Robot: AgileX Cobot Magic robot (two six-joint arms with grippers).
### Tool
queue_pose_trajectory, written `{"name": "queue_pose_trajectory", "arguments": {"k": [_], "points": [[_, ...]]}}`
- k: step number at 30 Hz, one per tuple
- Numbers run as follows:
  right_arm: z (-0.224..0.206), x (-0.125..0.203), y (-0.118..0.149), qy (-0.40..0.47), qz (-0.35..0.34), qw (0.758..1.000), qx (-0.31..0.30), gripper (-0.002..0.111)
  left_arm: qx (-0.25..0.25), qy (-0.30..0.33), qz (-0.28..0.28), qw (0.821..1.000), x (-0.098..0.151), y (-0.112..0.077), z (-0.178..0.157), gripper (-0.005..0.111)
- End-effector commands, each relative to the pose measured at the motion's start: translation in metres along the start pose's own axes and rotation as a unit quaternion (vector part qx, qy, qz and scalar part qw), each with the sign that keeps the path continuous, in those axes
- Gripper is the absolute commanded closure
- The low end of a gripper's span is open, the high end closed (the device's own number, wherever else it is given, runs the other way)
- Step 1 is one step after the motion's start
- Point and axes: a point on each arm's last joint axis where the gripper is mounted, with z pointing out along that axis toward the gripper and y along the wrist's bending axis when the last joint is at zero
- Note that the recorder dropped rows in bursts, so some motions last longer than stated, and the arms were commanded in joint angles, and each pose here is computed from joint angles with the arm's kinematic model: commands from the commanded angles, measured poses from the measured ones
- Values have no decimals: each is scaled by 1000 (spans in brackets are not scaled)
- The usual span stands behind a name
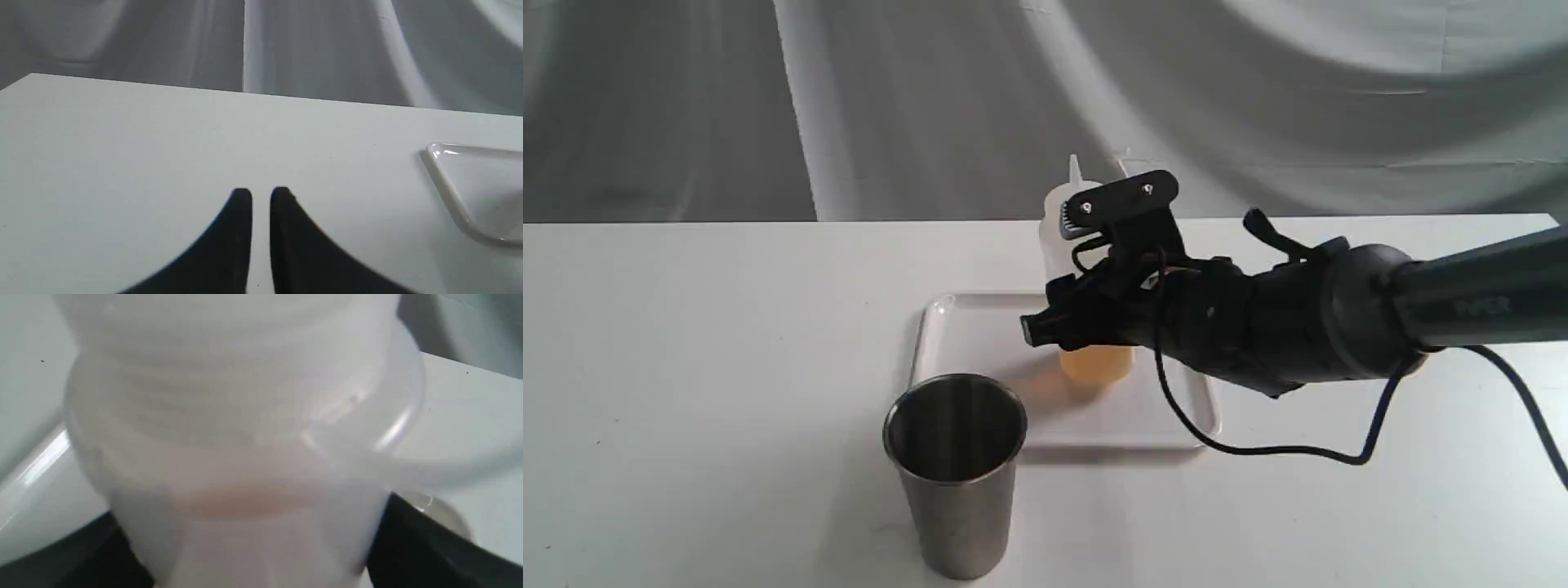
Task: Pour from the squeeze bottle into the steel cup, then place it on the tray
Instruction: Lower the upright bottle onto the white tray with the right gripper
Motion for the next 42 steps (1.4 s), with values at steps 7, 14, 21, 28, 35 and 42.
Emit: {"name": "queue_pose_trajectory", "arguments": {"k": [7,14,21,28,35,42], "points": [[-1,-9,-1,-25,0,1000,8,108,3,4,-3,1000,2,0,1,98],[-1,-9,-1,-25,6,1000,8,108,3,4,-3,1000,2,0,1,98],[-1,-9,-1,-24,9,1000,8,108,3,4,-3,1000,2,0,1,98],[-1,-9,-1,-23,4,1000,5,108,3,4,-3,1000,2,0,1,98],[-1,-7,3,-12,-34,999,-14,79,3,4,-3,1000,2,0,1,98],[-1,-7,3,-11,-38,999,-16,45,3,4,-3,1000,2,0,1,98]]}}
